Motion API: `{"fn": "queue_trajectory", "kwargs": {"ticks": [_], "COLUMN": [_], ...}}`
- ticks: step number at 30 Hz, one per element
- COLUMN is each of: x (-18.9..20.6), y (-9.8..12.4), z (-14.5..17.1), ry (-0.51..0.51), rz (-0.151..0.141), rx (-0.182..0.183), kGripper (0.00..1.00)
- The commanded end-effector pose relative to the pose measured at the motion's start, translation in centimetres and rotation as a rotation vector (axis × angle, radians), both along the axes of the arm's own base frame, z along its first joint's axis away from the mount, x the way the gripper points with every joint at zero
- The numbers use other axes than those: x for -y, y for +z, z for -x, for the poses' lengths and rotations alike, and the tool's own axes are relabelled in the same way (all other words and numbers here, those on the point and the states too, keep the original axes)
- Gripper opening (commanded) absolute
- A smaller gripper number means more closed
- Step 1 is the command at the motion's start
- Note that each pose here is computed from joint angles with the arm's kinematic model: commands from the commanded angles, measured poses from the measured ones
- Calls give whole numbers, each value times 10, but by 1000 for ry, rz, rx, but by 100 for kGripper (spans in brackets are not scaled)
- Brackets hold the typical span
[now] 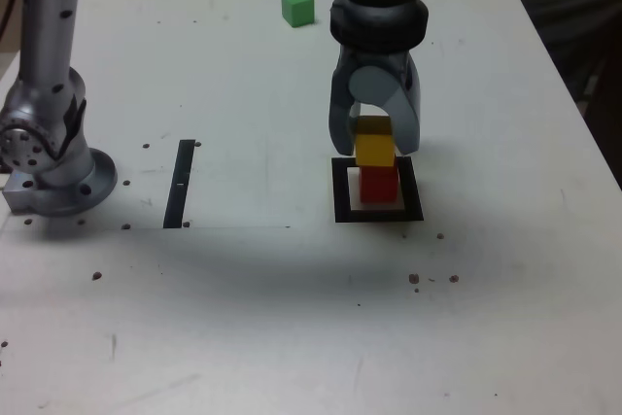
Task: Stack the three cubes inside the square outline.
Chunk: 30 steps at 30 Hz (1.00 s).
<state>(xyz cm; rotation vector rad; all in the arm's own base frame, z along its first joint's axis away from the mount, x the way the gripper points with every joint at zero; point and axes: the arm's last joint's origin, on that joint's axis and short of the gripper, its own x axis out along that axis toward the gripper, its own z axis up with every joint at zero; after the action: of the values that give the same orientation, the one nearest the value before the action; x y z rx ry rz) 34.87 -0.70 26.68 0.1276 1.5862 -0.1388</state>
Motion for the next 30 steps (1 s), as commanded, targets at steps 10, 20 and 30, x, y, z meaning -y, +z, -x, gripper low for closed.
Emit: {"fn": "queue_trajectory", "kwargs": {"ticks": [10,20,30], "x": [1,1,-8], "y": [-13,-10,5], "z": [-2,7,30], "ry": [-10,-7,22], "rz": [1,-1,-39], "rx": [5,14,41], "kGripper": [99,100,100]}}
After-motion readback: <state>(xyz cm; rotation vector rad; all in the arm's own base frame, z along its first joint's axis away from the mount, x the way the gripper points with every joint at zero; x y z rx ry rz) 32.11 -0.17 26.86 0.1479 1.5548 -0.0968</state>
